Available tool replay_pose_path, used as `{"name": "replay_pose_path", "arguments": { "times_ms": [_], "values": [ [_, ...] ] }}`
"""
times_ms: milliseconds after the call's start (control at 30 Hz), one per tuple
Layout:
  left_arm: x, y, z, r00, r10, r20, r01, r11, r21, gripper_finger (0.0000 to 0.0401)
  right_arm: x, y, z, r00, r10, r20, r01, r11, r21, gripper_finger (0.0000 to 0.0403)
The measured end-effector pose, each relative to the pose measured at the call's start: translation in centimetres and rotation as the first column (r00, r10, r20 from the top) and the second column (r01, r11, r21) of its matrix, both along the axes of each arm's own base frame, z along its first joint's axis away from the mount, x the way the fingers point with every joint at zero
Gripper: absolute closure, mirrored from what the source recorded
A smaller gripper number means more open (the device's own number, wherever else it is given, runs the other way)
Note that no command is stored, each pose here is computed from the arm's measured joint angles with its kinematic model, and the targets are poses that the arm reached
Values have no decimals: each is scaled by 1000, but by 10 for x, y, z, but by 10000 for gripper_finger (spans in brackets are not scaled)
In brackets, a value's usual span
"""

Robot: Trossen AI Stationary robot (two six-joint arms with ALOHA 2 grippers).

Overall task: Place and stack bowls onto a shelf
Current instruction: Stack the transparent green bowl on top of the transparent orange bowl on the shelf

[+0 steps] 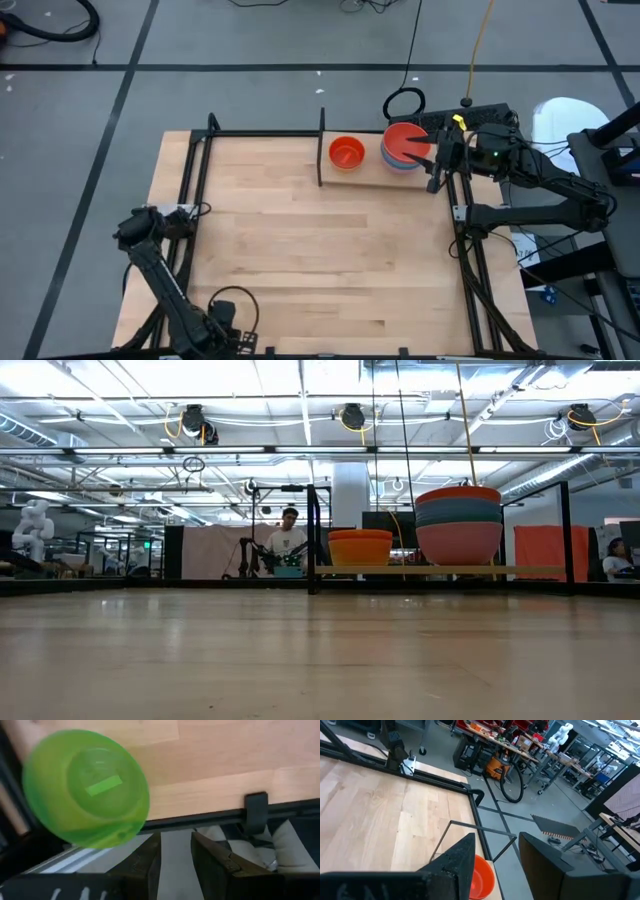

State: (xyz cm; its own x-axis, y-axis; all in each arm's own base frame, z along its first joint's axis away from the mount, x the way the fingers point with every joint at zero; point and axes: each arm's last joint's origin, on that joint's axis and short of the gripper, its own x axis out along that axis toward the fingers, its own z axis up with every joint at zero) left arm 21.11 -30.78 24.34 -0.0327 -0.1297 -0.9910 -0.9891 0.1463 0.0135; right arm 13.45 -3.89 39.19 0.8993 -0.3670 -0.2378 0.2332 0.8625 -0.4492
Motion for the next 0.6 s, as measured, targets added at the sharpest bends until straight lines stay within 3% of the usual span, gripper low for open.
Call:
{"name": "replay_pose_path", "arguments": {
  "times_ms": [233, 600],
  "values": [
    [-11, -2, -37, 999, -10, -45, 8, 999, -35, 288, 1, 0, 3, 999, -5, 38, 5, 1000, 10, 259],
    [-23, -1, -73, 997, -75, -28, 74, 996, -56, 288, 1, 0, 3, 999, -6, 41, 6, 1000, 15, 259]
  ]
}}
